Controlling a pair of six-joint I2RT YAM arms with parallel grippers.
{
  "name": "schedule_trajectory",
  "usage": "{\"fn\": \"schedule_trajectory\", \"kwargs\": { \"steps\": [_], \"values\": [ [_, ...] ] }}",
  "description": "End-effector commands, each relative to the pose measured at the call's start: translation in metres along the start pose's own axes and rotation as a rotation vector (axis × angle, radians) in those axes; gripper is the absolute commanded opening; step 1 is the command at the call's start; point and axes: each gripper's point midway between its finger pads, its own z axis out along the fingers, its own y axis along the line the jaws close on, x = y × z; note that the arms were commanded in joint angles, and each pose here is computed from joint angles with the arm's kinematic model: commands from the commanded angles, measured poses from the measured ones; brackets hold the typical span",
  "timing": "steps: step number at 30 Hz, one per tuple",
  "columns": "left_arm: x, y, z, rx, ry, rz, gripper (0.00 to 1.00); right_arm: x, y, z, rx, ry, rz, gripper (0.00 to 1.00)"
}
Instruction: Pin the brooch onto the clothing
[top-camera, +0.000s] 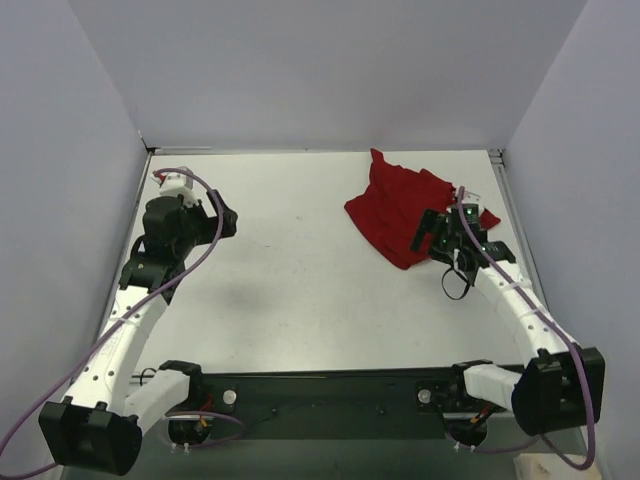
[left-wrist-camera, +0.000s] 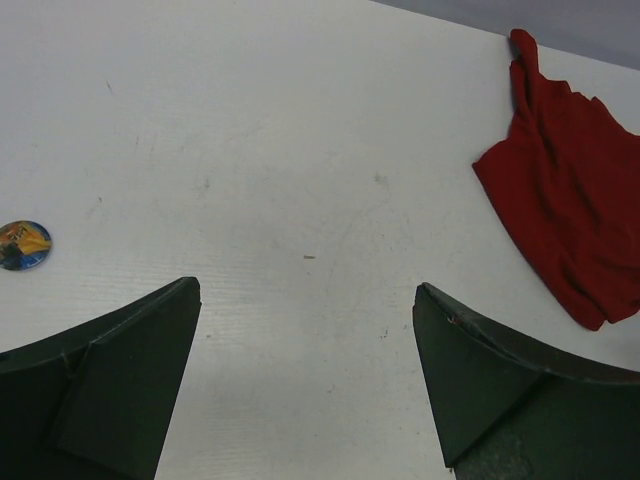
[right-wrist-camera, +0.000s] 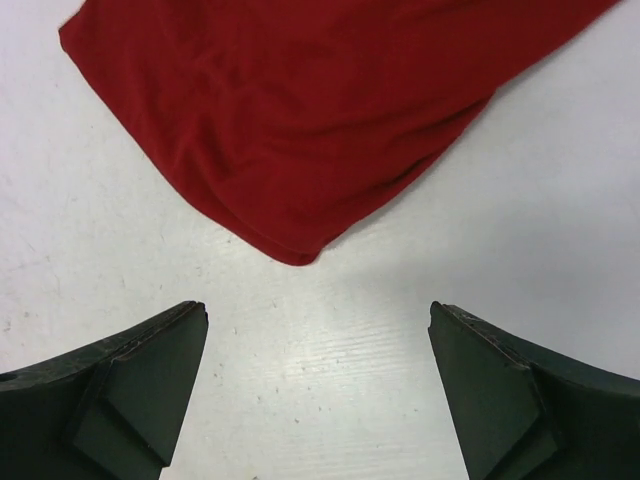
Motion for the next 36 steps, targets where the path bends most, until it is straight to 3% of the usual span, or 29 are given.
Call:
{"fn": "schedule_trajectory", "kwargs": {
  "steps": [1, 10, 14, 17, 18, 20, 21, 23, 29, 33, 36],
  "values": [
    [-0.004, 0.003, 0.002, -0.011, -0.022, -0.038, 0.97, 0.001, 0.019, 0.018, 0.058, 0.081, -0.149, 1.0],
    [0.008, -0.012, 0.018, 0.093, 0.029, -0.071, 0.97, 0.028, 0.065, 0.083, 0.108, 0.238, -0.351, 0.92],
    [0.019, -0.008, 0.03, 0.076, 0.076, -0.083, 0.97, 0.043, 0.06, 0.109, 0.215, 0.266, -0.414, 0.8],
    [0.022, -0.005, 0.032, 0.066, 0.083, -0.08, 0.97, 0.057, 0.064, 0.125, 0.22, 0.323, -0.443, 0.57],
    [0.02, -0.005, 0.032, 0.066, 0.076, -0.077, 0.97, 0.068, 0.063, 0.13, 0.212, 0.364, -0.453, 0.42],
    [0.02, -0.005, 0.033, 0.066, 0.079, -0.072, 0.97, 0.075, 0.065, 0.131, 0.194, 0.396, -0.46, 0.3],
    [0.021, -0.004, 0.034, 0.065, 0.082, -0.071, 0.97, 0.077, 0.068, 0.129, 0.174, 0.405, -0.462, 0.15],
    [0.02, -0.004, 0.034, 0.065, 0.083, -0.069, 0.97, 0.085, 0.074, 0.121, 0.113, 0.44, -0.489, 0.02],
    [0.028, 0.001, 0.033, 0.054, 0.099, -0.071, 0.97, 0.084, 0.144, 0.028, -0.272, 0.364, -0.744, 0.0],
    [0.029, -0.001, 0.035, 0.069, 0.095, -0.074, 0.97, 0.06, 0.176, -0.058, -0.531, 0.193, -0.749, 0.0],
    [0.027, -0.003, 0.037, 0.079, 0.09, -0.078, 0.97, 0.022, 0.171, -0.091, -0.545, 0.02, -0.683, 0.0]
  ]
}}
